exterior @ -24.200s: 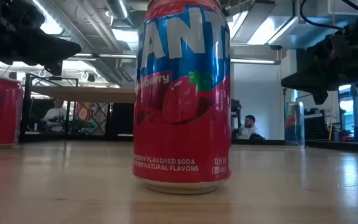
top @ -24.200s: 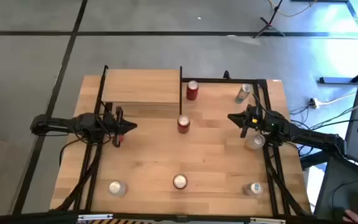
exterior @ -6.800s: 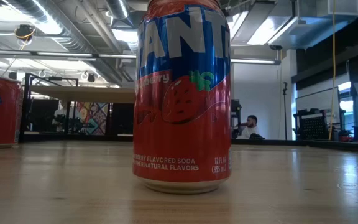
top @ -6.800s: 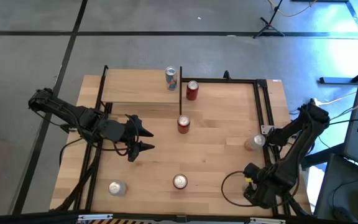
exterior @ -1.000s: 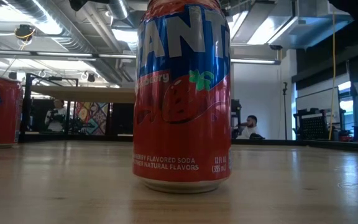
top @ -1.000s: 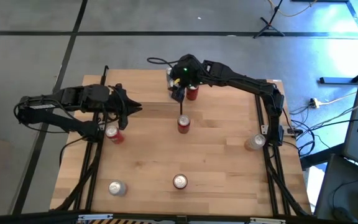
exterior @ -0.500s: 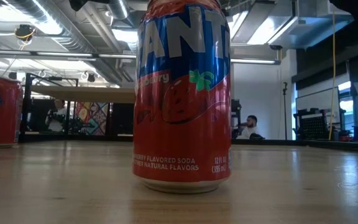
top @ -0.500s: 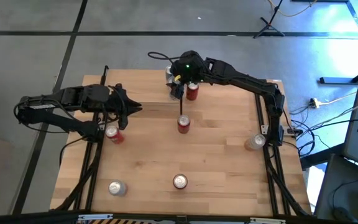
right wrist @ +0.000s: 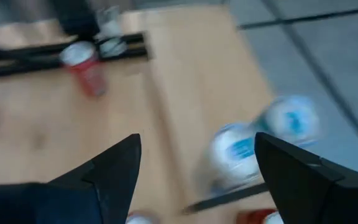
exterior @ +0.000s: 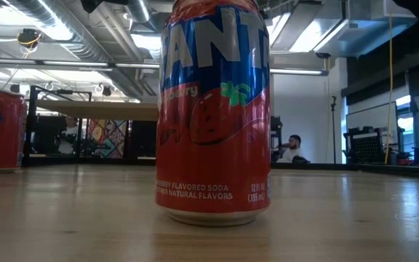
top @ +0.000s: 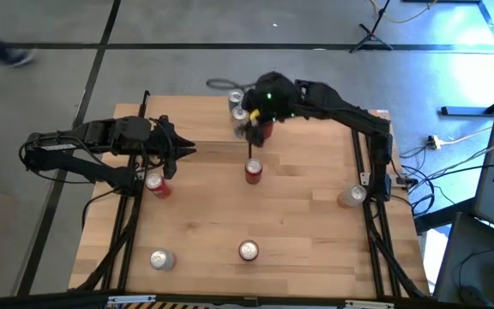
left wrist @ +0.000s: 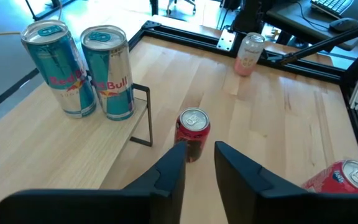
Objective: Place canned beverage on shelf
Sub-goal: Put the bottom red/black soda can on the shelf
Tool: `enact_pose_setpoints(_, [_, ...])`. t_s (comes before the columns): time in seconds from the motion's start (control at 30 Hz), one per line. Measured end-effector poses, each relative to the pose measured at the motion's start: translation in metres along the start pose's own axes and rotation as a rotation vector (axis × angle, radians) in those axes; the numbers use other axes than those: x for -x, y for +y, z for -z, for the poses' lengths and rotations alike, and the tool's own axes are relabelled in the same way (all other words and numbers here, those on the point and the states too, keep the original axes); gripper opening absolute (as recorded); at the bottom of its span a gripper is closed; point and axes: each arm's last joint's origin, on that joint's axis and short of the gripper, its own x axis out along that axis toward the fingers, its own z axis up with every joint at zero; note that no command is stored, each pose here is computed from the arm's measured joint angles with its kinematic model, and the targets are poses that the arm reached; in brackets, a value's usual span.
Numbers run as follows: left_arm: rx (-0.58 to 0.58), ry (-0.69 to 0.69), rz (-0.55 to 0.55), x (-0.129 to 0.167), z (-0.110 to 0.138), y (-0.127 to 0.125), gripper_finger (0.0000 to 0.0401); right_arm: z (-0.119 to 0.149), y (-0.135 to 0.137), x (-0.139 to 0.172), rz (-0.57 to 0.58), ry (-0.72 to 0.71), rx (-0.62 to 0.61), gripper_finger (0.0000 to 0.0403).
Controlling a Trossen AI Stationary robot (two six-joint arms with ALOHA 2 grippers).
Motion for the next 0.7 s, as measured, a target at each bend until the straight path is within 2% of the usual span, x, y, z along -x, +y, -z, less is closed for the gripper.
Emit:
enact_pose_setpoints(0.13, [-0.006,0.031,0.024,-0.007,0.001,-0.002,0.0132,0.008,0.029,0.004,-0.127,0.062,-0.002,0.0301])
enact_pose_setpoints(0.23, [-0.015,0.064,0.064,-0.014,0.001,-0.005,0.0171,0.014,0.049,0.004,-0.155,0.106,-0.009,0.0301])
enact_pose_setpoints(0.33, [-0.020,0.102,0.084,-0.024,0.002,-0.008,0.0201,0.023,0.061,0.007,-0.137,0.150,-0.004,0.0301])
enact_pose_setpoints(0.57, [-0.048,0.150,0.071,-0.044,0.004,-0.014,0.0223,0.062,0.065,0.014,-0.128,0.184,-0.003,0.0301])
enact_pose_setpoints(0.7, [-0.011,0.116,0.076,-0.057,0.000,-0.021,0.0224,0.094,0.057,0.021,-0.125,0.079,-0.019,0.0301])
